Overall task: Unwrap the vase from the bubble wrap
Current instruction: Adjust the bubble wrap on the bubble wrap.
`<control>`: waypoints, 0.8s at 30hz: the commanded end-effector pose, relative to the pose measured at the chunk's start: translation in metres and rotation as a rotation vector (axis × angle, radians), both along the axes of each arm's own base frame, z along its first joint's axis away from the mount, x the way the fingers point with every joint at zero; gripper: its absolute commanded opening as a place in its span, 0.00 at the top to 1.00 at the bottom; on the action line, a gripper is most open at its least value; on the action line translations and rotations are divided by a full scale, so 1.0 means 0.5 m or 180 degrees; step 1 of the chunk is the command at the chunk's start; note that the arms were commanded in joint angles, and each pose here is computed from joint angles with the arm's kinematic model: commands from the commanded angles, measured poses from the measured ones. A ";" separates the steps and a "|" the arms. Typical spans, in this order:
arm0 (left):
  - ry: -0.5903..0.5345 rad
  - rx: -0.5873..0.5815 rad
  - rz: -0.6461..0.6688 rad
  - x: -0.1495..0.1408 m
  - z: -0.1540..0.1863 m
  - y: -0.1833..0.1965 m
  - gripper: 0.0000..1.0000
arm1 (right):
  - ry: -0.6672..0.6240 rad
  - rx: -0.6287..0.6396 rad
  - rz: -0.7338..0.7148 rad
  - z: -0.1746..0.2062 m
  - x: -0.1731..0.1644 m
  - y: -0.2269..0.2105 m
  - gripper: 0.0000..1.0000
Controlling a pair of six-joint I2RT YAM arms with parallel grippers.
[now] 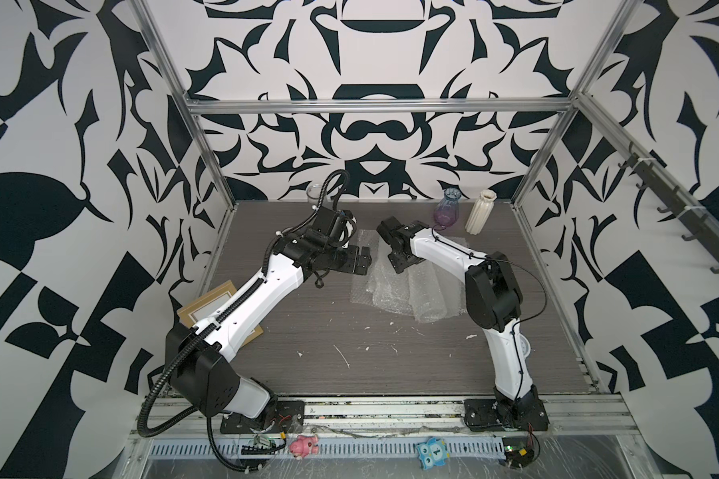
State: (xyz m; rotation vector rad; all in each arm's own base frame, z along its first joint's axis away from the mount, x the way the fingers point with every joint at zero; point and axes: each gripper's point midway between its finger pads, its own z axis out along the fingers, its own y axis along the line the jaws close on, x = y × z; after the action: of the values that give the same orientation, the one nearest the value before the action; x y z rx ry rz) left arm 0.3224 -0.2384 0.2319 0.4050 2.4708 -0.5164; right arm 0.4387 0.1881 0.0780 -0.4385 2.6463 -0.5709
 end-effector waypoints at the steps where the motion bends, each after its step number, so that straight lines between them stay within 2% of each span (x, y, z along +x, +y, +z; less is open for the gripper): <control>1: -0.0011 -0.0048 -0.0031 -0.008 0.004 0.003 0.01 | 0.0006 0.0035 -0.0081 0.000 -0.002 -0.007 0.10; 9: -0.0012 -0.0065 -0.0035 -0.007 0.002 0.002 0.01 | 0.0078 0.0315 -0.0158 -0.016 0.009 -0.017 0.16; 16: -0.0006 -0.0064 -0.0044 -0.007 0.001 0.002 0.01 | 0.0166 0.0385 -0.0212 -0.038 0.021 -0.036 0.18; 21: -0.0003 -0.0066 -0.0049 -0.005 -0.001 0.002 0.01 | 0.0211 0.0491 -0.0266 -0.044 0.029 -0.053 0.28; 24: 0.0009 -0.0072 -0.0045 -0.004 -0.003 0.002 0.01 | 0.0245 0.0522 -0.0256 -0.046 0.031 -0.059 0.26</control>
State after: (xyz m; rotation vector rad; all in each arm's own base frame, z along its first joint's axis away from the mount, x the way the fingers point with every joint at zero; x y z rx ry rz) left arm 0.3224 -0.2401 0.2275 0.4081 2.4724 -0.5398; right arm 0.4524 0.1605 0.0595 -0.3130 2.7505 -0.4107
